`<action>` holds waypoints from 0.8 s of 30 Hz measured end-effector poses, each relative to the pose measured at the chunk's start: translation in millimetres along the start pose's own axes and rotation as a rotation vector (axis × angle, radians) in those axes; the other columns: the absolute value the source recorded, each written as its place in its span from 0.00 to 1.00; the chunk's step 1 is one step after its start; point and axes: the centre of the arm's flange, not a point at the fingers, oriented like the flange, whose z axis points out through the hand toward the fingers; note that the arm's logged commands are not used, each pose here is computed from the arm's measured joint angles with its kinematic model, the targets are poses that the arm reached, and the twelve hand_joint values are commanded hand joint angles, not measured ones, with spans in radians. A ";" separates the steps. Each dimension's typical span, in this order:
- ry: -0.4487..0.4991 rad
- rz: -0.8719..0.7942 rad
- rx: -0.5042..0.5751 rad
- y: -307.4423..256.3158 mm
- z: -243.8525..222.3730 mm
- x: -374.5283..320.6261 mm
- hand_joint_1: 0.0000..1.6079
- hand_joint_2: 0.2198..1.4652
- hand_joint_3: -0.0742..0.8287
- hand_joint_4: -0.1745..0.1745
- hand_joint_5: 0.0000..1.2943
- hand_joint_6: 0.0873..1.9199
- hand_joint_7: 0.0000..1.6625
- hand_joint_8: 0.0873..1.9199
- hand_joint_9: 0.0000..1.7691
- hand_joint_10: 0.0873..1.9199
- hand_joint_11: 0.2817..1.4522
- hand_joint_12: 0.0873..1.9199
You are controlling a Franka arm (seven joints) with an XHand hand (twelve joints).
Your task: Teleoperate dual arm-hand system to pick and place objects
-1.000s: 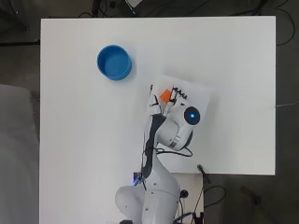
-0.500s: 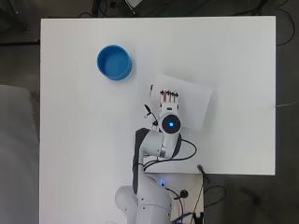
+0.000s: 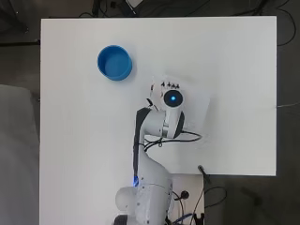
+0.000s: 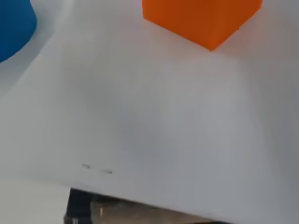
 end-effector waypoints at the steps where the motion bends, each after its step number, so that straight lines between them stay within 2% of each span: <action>1: -0.006 0.006 0.021 6.9 -0.5 3.8 0.11 0.63 0.09 0.59 0.23 0.00 0.22 0.00 0.26 0.00 0.15 0.00; 3: -0.009 0.013 0.083 19.4 -0.4 9.7 0.12 0.64 0.09 0.57 0.23 0.00 0.22 0.00 0.27 0.00 0.15 0.00; 5: 0.005 0.013 0.146 29.4 -0.3 15.1 0.13 0.66 0.09 0.55 0.27 0.00 0.25 0.00 0.29 0.00 0.17 0.00; 7: 0.027 0.018 0.163 34.4 -1.6 18.8 0.14 0.66 0.09 0.55 0.30 0.00 0.26 0.00 0.30 0.00 0.18 0.00; 11: 0.100 0.024 0.068 23.6 6.4 12.8 0.14 0.66 0.08 0.52 0.29 0.00 0.23 0.00 0.28 0.00 0.18 0.00; 15: 0.182 0.030 -0.004 -12.0 39.2 0.6 0.13 0.69 0.10 0.50 0.29 0.00 0.22 0.00 0.27 0.00 0.18 0.00; 17: 0.240 0.040 -0.051 -30.2 51.7 -4.6 0.14 0.69 0.09 0.51 0.30 0.00 0.24 0.00 0.29 0.00 0.18 0.00; 19: 0.310 0.060 -0.108 -41.3 57.7 -9.8 0.14 0.71 0.09 0.55 0.35 0.00 0.31 0.00 0.35 0.00 0.23 0.00; 21: 0.357 0.097 -0.146 -46.2 63.5 -17.7 0.14 0.70 0.08 0.58 0.35 0.00 0.30 0.00 0.33 0.00 0.22 0.00; 24: 0.374 0.145 -0.151 -46.5 64.2 -28.2 0.14 0.70 0.08 0.58 0.34 0.00 0.26 0.00 0.31 0.00 0.20 0.00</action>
